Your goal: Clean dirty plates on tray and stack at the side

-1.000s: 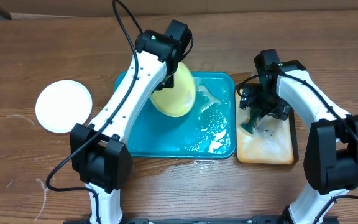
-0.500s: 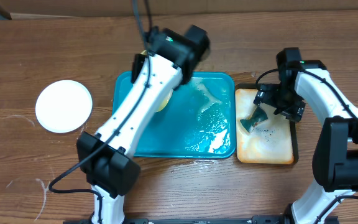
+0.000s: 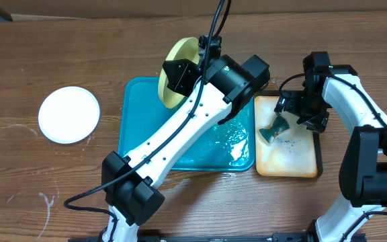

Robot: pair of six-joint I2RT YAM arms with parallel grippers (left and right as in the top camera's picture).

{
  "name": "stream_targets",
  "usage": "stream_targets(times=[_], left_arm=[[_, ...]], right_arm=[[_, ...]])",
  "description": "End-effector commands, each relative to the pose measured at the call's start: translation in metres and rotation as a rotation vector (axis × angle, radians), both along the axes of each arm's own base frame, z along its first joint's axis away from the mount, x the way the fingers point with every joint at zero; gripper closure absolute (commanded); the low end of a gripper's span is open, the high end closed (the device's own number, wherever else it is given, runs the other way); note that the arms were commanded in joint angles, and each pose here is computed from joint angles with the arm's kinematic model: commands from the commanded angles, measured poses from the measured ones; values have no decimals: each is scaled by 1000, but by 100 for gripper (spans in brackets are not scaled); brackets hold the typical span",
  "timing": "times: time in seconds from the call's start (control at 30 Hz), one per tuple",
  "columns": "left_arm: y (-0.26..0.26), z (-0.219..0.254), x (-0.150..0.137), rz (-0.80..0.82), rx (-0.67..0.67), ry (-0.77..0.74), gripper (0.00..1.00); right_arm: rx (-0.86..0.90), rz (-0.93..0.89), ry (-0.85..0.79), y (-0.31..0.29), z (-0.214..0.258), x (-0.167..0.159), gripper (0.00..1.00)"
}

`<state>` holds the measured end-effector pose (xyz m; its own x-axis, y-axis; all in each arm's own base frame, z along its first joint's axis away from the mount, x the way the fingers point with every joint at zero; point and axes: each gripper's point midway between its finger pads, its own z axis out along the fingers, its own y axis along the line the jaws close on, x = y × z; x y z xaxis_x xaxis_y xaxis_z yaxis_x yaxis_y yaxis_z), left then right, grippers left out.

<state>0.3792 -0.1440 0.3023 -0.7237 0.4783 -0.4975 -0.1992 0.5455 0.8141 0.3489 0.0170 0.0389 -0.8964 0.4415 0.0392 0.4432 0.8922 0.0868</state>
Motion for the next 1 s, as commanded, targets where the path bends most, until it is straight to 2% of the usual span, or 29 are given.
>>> stream_targets(times=[0.0,0.43,0.73,0.97], left_arm=[[2,20,4,-6,62,-69,96],[1,19,4,-7,59,-68,96],[2,20,5,-5,60,-73,96],[2,20,4,-5,60,-73,96]], right_arm=[[29,9,-69,5,20,12,0],[7,38,-80,2,27,12,0],[-63,31,-241,-10,91,32,0],[-85,24,-349,-13,131,35,0]])
